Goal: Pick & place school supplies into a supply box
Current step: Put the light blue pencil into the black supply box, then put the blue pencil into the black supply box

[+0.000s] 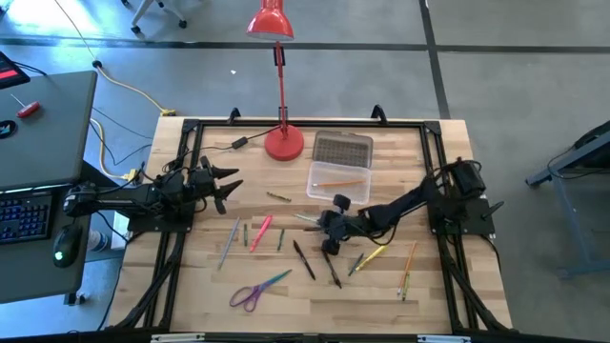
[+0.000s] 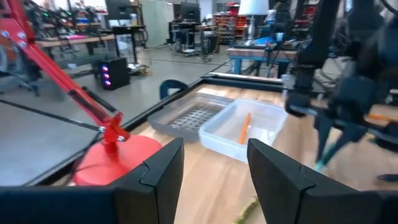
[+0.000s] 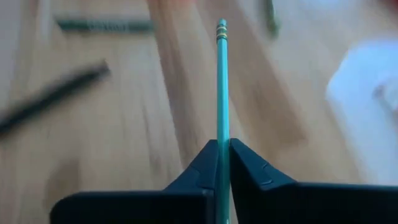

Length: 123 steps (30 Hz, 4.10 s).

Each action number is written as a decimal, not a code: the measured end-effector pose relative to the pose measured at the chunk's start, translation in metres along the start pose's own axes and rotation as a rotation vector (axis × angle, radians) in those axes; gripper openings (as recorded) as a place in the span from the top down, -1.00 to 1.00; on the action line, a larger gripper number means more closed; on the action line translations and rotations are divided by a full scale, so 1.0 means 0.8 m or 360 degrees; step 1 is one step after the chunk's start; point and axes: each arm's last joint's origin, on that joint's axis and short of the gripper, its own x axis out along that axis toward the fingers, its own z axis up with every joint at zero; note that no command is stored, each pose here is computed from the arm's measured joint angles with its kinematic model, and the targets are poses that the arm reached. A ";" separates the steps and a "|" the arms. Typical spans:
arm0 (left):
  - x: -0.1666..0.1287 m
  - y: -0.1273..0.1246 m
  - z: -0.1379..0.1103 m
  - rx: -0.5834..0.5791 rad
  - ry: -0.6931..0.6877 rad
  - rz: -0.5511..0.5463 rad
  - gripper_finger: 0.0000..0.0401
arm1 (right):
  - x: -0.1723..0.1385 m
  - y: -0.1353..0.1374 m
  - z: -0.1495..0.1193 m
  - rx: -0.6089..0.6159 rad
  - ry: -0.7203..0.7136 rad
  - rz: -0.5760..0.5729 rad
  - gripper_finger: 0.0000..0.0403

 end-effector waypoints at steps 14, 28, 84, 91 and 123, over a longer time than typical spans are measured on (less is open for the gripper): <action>0.000 0.002 0.002 -0.0620 -0.0050 0.0096 -0.04 | -0.055 -0.089 0.056 -0.0041 0.0057 -0.0626 0.97; 0.002 0.006 0.078 -0.0424 0.0093 0.0362 -0.04 | -0.003 -0.166 0.022 0.0194 0.0440 -0.0411 0.95; 0.056 -0.142 -0.044 -0.0810 0.2212 0.0795 0.12 | 0.001 -0.149 0.065 -0.0024 0.0314 -0.0314 0.41; 0.058 -0.141 -0.044 -0.0698 0.2115 0.0773 0.88 | 0.001 -0.147 0.065 -0.0031 0.0315 -0.0309 0.41; 0.089 -0.101 0.006 -0.0663 0.1666 0.0677 0.84 | -0.078 -0.098 0.111 0.0020 -0.0005 0.0162 0.41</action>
